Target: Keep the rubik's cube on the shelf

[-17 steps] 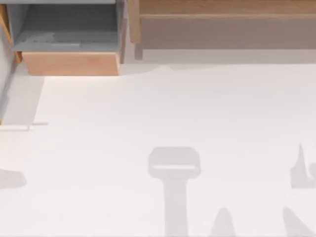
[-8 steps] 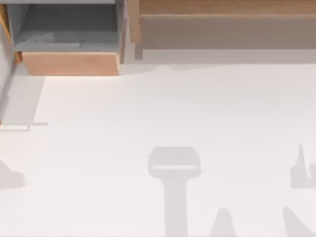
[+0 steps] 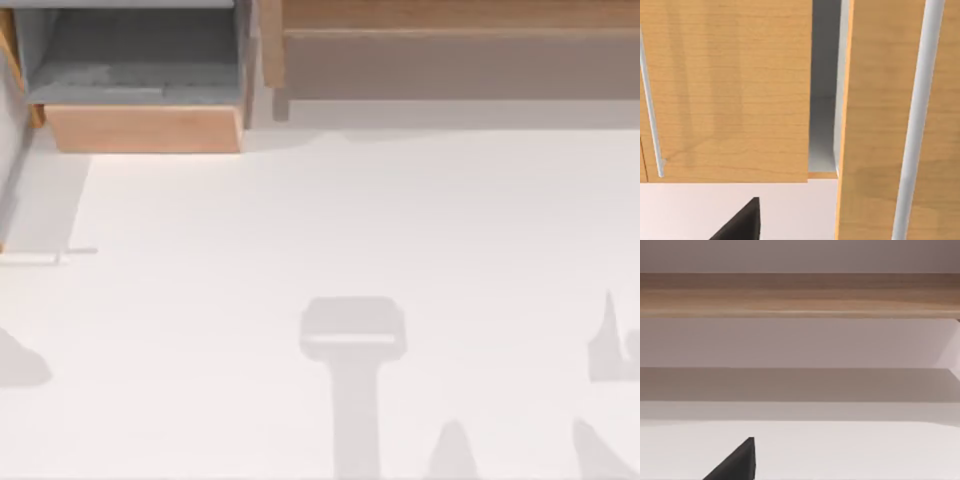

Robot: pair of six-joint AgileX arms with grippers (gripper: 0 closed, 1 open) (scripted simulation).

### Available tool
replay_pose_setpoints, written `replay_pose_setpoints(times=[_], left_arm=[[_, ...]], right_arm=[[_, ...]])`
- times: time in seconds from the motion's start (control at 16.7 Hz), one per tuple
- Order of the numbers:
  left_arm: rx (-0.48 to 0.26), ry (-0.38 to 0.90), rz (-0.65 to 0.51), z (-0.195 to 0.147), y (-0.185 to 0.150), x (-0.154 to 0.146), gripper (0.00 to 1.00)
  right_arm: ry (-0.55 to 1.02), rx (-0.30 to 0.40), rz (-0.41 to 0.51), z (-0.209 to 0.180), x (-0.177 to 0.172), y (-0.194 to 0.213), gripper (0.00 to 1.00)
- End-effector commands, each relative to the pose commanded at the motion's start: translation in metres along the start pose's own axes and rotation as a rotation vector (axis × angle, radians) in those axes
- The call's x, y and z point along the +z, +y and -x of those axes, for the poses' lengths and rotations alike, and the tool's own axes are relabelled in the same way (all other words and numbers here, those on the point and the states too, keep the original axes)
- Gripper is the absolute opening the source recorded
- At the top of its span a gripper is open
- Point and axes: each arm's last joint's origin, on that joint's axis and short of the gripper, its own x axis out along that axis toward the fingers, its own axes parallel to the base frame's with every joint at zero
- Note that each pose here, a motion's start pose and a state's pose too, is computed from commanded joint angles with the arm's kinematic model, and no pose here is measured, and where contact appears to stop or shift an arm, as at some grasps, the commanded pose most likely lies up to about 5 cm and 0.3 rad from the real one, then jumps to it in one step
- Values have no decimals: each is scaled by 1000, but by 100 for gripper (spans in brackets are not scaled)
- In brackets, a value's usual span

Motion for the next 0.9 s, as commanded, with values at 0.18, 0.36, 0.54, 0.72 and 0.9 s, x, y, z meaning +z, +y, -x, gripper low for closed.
replay_pose_setpoints(times=[0.18,0.36,0.54,0.72,0.9], left_arm=[[-2,-2,2,13,-1,0,100],[-2,-2,3,15,-1,0,100],[-4,6,7,14,-1,-2,100],[-6,92,42,12,6,-25,100],[-18,220,125,6,18,-63,100]], right_arm=[[0,0,0,0,0,0,100],[0,0,0,0,0,0,100],[0,0,0,0,0,0,100],[0,0,0,0,0,0,100],[0,0,0,0,0,0,100]])
